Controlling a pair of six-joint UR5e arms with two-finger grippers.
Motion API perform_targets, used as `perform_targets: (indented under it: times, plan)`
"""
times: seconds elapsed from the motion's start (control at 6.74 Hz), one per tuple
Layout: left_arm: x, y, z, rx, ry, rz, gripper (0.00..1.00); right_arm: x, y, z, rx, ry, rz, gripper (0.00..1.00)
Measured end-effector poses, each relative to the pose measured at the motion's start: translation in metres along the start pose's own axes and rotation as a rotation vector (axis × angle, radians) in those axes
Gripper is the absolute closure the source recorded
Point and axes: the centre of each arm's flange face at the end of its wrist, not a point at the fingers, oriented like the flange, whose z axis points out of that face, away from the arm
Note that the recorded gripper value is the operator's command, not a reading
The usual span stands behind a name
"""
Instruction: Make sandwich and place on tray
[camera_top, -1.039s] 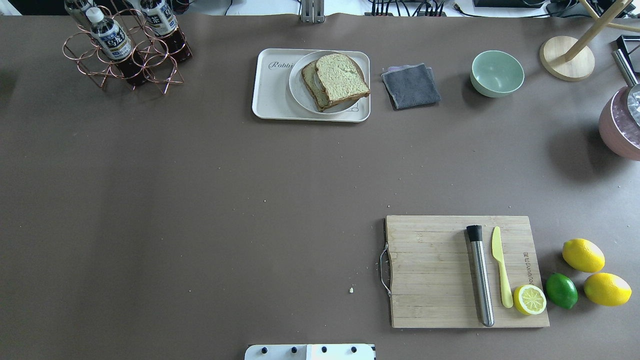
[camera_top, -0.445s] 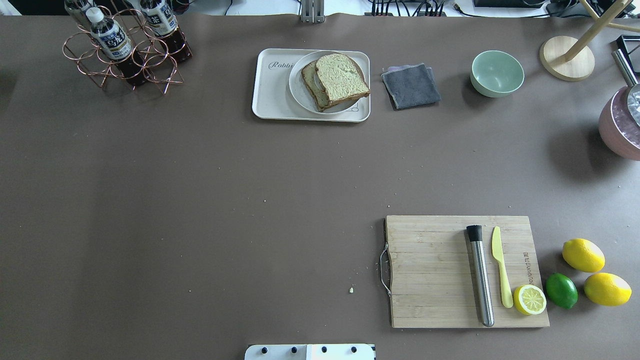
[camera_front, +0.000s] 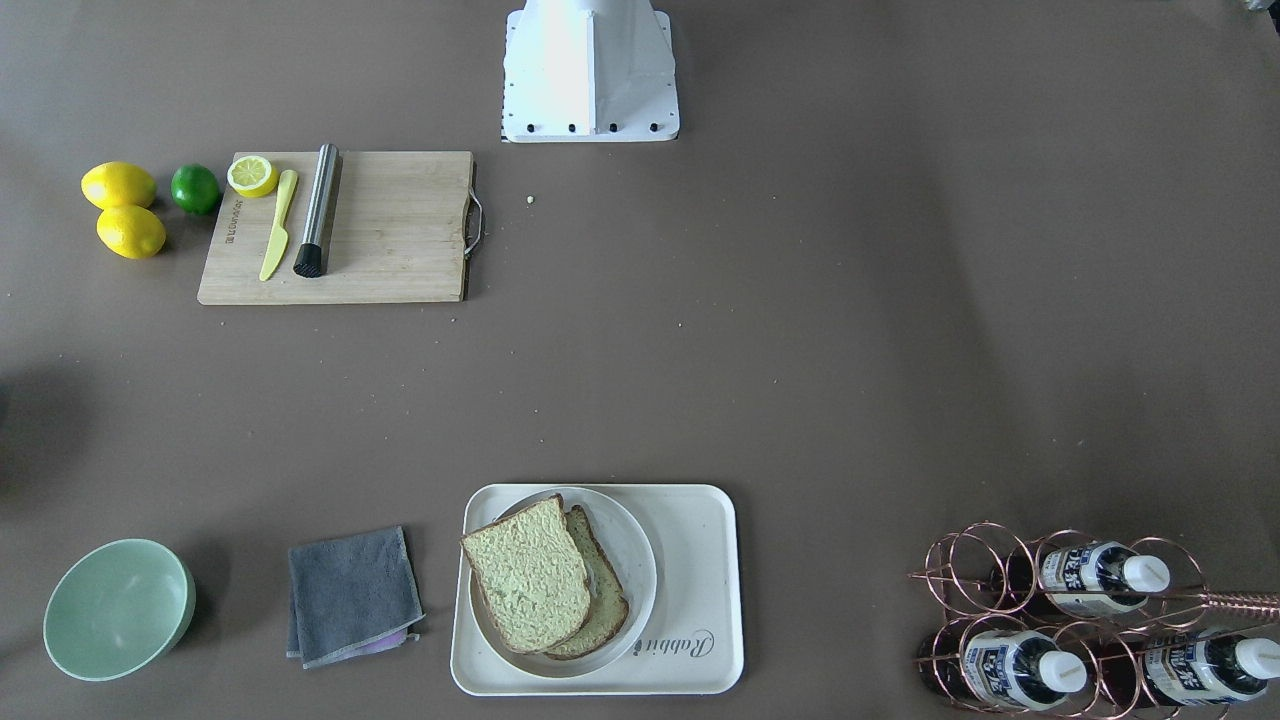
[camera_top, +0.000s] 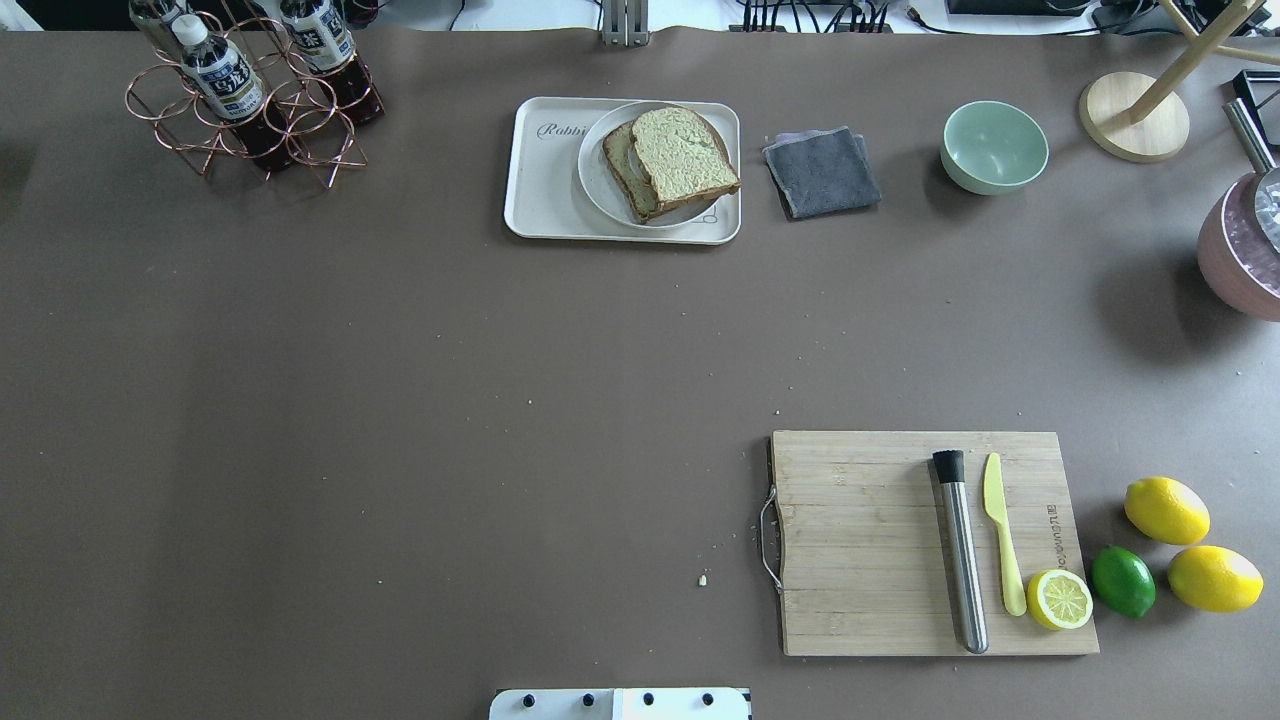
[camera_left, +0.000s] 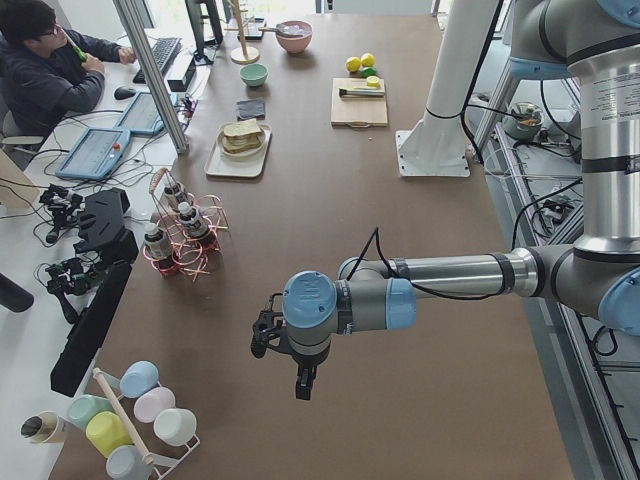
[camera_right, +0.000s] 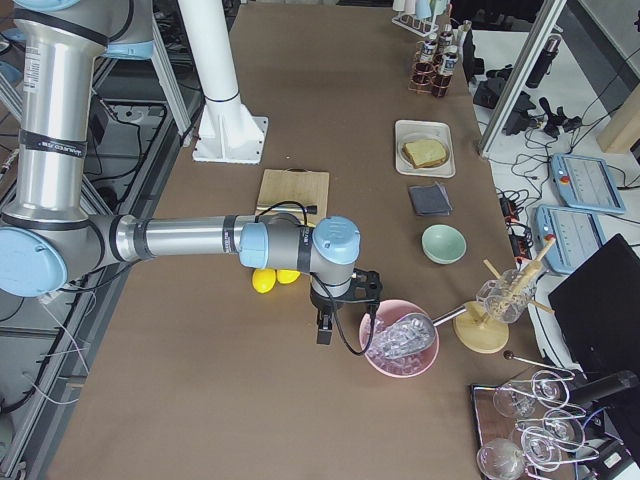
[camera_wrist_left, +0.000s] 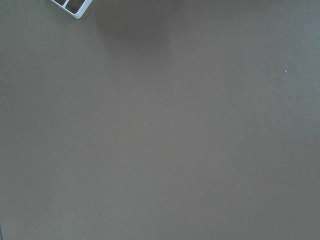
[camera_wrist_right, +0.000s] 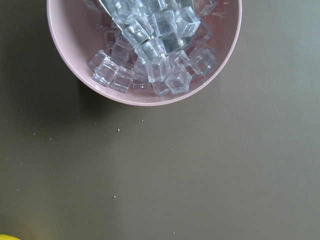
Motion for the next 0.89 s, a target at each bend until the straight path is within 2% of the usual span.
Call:
perform_targets:
  times: [0.89]
  plan:
    - [-0.0048, 0.004, 0.0102, -0.012, 0.038, -0.019, 0.02, 0.0071, 0.0096, 0.0097, -0.022, -0.009, 0.018, 0.0]
